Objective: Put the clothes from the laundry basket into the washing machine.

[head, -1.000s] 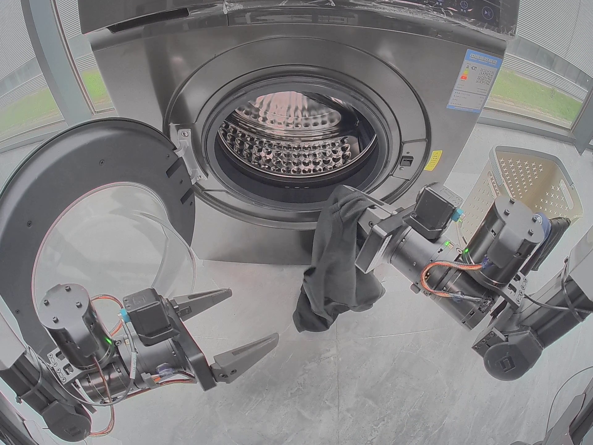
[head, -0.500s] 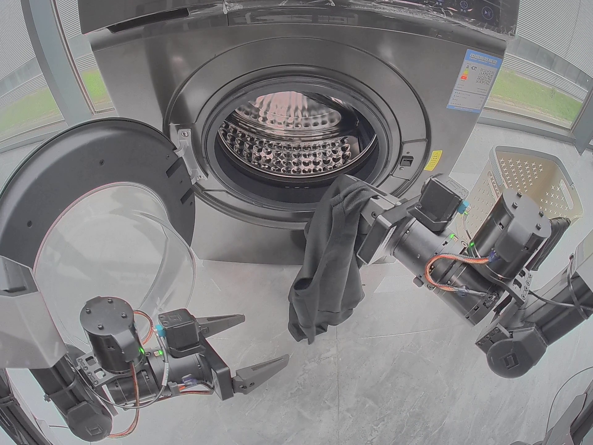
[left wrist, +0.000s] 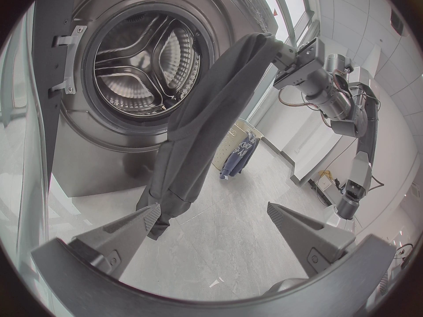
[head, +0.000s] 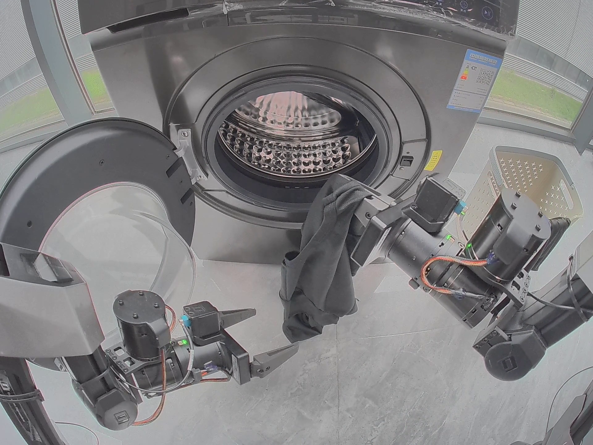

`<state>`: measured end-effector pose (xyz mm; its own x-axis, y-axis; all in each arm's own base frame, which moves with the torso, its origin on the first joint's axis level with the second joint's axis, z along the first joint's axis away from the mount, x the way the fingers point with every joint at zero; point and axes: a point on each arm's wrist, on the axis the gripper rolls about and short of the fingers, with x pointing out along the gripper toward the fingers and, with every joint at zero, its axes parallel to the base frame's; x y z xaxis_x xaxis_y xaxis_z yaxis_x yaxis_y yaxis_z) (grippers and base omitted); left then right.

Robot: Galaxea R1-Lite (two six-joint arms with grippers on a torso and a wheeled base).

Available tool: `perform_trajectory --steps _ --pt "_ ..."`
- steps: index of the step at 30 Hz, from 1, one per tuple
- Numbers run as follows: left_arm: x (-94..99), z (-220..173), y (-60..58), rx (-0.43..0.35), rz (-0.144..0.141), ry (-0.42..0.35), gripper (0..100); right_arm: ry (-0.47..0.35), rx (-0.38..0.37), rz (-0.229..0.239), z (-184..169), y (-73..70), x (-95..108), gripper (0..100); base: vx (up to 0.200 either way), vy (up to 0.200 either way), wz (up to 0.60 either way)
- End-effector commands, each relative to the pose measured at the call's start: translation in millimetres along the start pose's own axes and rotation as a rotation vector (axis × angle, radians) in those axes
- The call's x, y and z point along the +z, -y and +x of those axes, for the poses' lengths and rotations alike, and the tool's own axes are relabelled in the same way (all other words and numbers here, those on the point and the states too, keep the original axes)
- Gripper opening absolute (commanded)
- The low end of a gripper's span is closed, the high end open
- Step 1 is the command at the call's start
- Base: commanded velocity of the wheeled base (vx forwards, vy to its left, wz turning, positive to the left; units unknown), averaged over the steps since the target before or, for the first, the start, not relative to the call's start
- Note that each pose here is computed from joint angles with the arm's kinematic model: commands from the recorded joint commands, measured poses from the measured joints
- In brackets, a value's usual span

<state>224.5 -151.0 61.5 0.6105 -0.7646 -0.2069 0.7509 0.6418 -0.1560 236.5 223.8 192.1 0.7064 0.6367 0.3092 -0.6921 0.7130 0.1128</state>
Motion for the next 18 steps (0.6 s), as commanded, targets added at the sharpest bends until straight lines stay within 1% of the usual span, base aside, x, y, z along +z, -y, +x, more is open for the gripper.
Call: perform_trajectory --steps 1,6,9,11,12,18 --pt "-3.1 10.5 -8.8 0.018 -0.006 0.000 100 -0.002 0.007 0.002 -0.4 -2.3 -0.9 0 0.000 0.000 0.00" --pt "-8.9 26.9 -16.3 0.032 -0.008 0.000 100 -0.010 0.016 0.006 -1.8 -5.6 -2.6 0 0.000 0.000 0.00" --pt "-7.8 38.3 -21.2 0.050 -0.003 0.023 100 -0.009 0.022 0.008 -1.6 -7.6 -2.5 0 0.000 0.000 0.00" --pt "-7.2 40.9 -22.1 0.049 -0.003 0.029 100 -0.010 0.022 0.008 -1.9 -7.6 -2.8 0 0.000 0.000 0.00" --pt "-6.6 44.9 -25.6 0.054 -0.004 0.038 100 -0.012 0.024 0.009 -2.1 -8.0 -3.2 0 0.000 0.000 0.00" --pt "-13.1 60.2 -34.0 0.060 -0.003 0.041 100 -0.014 0.029 0.011 -2.5 -10.4 -3.7 0 0.000 0.000 0.00"
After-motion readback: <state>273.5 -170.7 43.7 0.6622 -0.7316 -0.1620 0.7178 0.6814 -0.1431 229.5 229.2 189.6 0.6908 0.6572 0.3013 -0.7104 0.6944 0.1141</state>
